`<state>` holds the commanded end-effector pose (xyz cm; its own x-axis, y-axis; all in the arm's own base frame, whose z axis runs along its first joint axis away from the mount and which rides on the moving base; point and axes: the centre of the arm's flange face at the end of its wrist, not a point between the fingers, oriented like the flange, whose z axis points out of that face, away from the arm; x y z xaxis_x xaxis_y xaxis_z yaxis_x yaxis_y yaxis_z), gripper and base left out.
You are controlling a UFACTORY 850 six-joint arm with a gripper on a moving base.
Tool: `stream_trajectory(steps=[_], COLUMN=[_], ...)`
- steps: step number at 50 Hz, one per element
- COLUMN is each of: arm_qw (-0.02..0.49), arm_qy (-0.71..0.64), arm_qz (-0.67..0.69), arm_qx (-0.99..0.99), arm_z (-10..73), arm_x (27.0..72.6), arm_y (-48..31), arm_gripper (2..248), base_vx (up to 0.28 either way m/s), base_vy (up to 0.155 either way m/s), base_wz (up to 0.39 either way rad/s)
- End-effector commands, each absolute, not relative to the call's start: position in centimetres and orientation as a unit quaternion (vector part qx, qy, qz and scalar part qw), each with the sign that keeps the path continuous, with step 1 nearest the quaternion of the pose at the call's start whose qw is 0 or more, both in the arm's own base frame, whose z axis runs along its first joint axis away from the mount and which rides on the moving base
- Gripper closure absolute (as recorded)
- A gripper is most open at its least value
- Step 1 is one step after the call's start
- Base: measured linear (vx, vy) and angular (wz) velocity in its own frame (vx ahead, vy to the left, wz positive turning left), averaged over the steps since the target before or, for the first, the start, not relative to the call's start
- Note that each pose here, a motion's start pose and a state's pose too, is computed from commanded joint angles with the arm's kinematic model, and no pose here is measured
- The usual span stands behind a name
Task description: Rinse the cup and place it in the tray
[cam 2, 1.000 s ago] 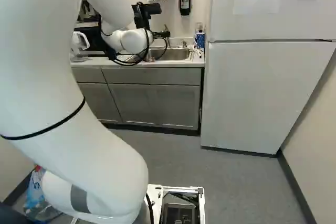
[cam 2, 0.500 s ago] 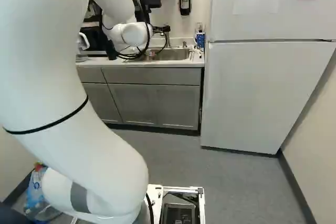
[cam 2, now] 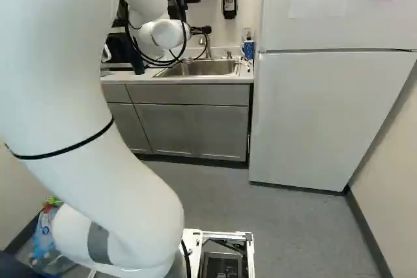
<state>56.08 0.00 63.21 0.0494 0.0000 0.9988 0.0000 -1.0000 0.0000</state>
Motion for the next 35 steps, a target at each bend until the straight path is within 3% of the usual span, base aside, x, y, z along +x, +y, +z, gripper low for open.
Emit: stream_trajectory(steps=[35], arm_qw=[0.0], arm_qy=[0.0], arm_qz=[0.695], arm_qx=[0.719], arm_z=[66.4], arm_x=[57.8], arm_y=[0.0], arm_gripper=[3], base_vx=[0.0], base_vy=[0.0], base_wz=[0.0])
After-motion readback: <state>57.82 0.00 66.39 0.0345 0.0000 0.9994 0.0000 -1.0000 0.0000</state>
